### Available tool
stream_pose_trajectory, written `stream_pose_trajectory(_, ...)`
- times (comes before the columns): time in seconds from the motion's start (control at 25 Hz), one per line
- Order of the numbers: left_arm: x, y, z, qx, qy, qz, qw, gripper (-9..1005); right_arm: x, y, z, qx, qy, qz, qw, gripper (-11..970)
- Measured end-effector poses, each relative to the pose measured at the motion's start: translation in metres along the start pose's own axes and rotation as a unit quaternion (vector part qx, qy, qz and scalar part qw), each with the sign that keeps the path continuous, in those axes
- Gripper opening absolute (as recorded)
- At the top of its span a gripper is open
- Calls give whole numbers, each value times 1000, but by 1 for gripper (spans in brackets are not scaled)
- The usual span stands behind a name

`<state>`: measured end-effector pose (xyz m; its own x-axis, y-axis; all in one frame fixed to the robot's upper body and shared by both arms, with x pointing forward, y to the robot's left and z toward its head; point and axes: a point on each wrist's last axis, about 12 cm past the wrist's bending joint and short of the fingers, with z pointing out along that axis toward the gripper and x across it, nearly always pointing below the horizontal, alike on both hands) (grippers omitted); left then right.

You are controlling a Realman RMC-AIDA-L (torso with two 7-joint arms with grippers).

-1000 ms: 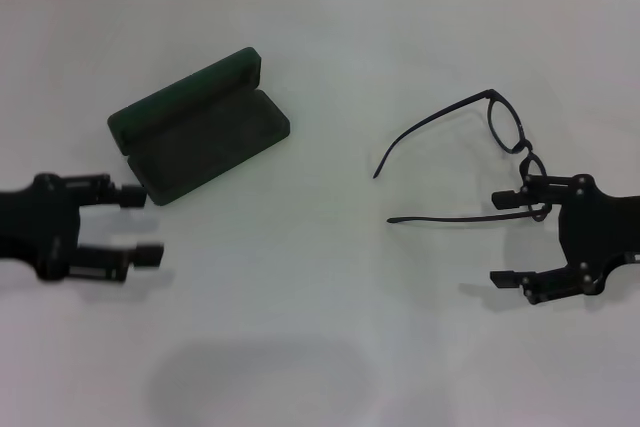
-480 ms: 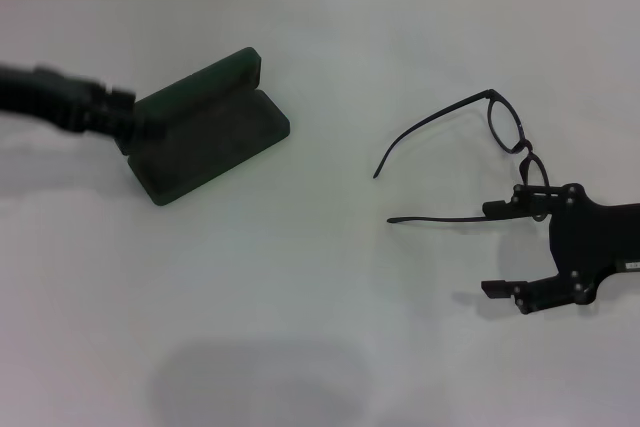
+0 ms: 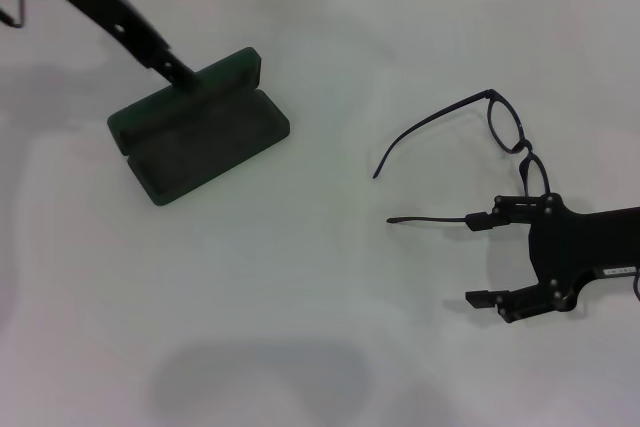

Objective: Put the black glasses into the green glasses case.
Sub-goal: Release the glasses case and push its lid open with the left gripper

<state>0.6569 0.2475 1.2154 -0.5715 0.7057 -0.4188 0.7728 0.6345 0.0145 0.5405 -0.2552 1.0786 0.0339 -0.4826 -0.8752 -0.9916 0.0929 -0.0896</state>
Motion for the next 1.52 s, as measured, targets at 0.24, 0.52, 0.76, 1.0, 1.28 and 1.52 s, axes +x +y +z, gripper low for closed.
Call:
stream_pose_trajectory(0.24,-14,-11,30,-12,36,35,999,807,2,-1,2,5,5,1,1000,856)
stream_pose_trajectory(0.52,-14,-17,48,-29,59,53,996,783,4,0,2,10,8,5,1000,856)
stream_pose_trajectory(0.76,-16,-18,47,-28,55,55,997,763,6,0,1,13,10,7,1000,856)
stream_pose_trajectory(1.0,-19,-22,50,-28,54,71,996,743,8,0,1,17,13,9,1000,855)
stream_pose_trajectory(1.28,-19,-22,50,-31,56,73,995,431,9,0,3,16,22,7,1000,855)
stream_pose_trajectory(1.52,-20,-23,49,-29,56,83,995,284,10,0,3,19,25,8,999,855)
